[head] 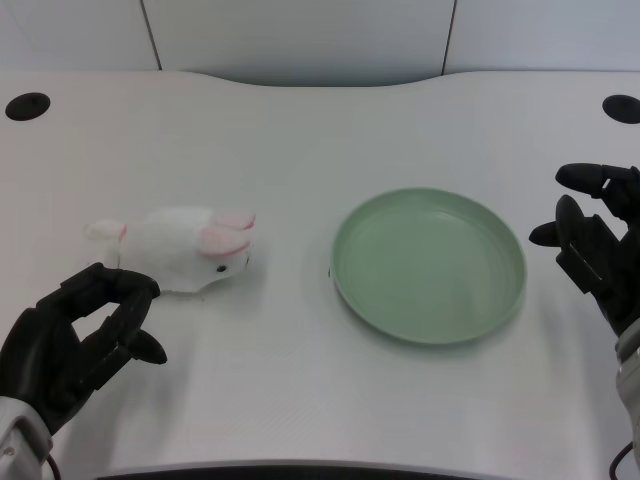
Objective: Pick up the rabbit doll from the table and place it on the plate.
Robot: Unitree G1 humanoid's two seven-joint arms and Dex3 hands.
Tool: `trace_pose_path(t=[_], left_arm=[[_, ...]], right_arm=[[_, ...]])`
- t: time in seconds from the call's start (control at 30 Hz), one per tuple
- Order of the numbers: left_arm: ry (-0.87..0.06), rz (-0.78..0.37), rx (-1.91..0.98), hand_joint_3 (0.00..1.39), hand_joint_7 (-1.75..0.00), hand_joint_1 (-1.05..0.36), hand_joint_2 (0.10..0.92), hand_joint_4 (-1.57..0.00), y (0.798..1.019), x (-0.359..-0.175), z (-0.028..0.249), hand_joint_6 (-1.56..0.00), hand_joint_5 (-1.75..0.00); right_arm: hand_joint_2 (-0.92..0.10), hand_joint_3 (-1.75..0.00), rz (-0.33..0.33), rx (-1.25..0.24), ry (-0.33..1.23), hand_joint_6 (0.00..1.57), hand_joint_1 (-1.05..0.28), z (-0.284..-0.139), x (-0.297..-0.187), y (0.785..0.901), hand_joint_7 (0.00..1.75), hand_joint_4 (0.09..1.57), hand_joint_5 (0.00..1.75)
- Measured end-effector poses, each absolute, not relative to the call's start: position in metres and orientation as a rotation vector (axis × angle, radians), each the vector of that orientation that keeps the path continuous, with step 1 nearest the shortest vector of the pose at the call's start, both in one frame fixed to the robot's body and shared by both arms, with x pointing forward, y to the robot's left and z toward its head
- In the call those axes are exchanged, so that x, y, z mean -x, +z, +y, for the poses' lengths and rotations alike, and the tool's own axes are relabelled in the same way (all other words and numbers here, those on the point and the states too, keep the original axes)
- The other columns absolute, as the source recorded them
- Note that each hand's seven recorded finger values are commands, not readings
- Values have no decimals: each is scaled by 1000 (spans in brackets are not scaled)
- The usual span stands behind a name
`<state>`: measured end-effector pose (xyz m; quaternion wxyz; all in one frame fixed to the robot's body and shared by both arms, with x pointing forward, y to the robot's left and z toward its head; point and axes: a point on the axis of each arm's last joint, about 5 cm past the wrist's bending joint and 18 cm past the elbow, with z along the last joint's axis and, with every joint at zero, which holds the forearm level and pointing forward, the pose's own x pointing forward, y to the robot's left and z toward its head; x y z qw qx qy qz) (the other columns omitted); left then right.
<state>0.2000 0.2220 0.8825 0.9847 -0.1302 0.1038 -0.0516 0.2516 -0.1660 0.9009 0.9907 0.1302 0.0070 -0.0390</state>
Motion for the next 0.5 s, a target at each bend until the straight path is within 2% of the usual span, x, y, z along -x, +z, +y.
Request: trace_pose_path(t=[0.5], left_arm=[[-105, 222, 270, 401, -1372, -390, 921, -594, 882, -200, 222, -527, -1702]], right_arm=[[-921, -558, 17, -259, -77, 290, -302, -165, -252, 900, 1411, 291, 1647]])
